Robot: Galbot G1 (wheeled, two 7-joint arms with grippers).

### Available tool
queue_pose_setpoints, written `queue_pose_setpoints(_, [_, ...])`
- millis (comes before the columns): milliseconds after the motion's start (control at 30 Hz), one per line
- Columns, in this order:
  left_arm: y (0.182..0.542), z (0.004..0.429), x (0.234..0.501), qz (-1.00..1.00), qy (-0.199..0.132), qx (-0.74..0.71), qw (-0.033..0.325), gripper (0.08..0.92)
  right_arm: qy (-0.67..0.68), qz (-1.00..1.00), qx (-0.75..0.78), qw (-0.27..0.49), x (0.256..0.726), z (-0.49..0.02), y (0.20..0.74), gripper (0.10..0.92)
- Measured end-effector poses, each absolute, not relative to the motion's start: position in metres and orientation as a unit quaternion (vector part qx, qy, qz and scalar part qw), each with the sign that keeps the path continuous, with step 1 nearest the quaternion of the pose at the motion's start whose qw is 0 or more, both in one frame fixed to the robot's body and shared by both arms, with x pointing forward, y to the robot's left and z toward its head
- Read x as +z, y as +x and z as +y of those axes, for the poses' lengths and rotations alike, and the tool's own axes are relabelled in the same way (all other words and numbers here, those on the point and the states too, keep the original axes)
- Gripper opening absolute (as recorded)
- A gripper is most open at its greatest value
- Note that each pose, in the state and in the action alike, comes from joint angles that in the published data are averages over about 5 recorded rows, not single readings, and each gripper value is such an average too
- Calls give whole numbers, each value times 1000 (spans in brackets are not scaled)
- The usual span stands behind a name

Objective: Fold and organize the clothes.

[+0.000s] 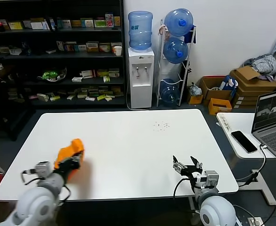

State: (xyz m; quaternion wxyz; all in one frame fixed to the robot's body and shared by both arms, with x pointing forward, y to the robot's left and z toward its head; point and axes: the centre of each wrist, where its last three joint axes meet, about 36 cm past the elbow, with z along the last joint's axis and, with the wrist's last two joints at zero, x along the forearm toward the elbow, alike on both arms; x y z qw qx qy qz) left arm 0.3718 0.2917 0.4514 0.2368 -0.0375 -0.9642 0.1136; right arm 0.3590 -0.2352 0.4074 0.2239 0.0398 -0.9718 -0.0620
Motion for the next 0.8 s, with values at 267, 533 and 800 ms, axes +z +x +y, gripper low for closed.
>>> queue_pose_setpoints(267, [387, 195, 437, -935, -112, 189, 277, 249, 28, -972, -69, 224, 406, -237, 358, 823])
queue_pose_setpoints(533, [389, 158, 436, -926, -153, 205, 276, 466, 34, -978, -67, 197, 403, -242, 365, 823])
queue_pose_setpoints(800, [375, 195, 415, -955, -133, 185, 191, 691, 64, -987, -56, 135, 393, -249, 363, 823])
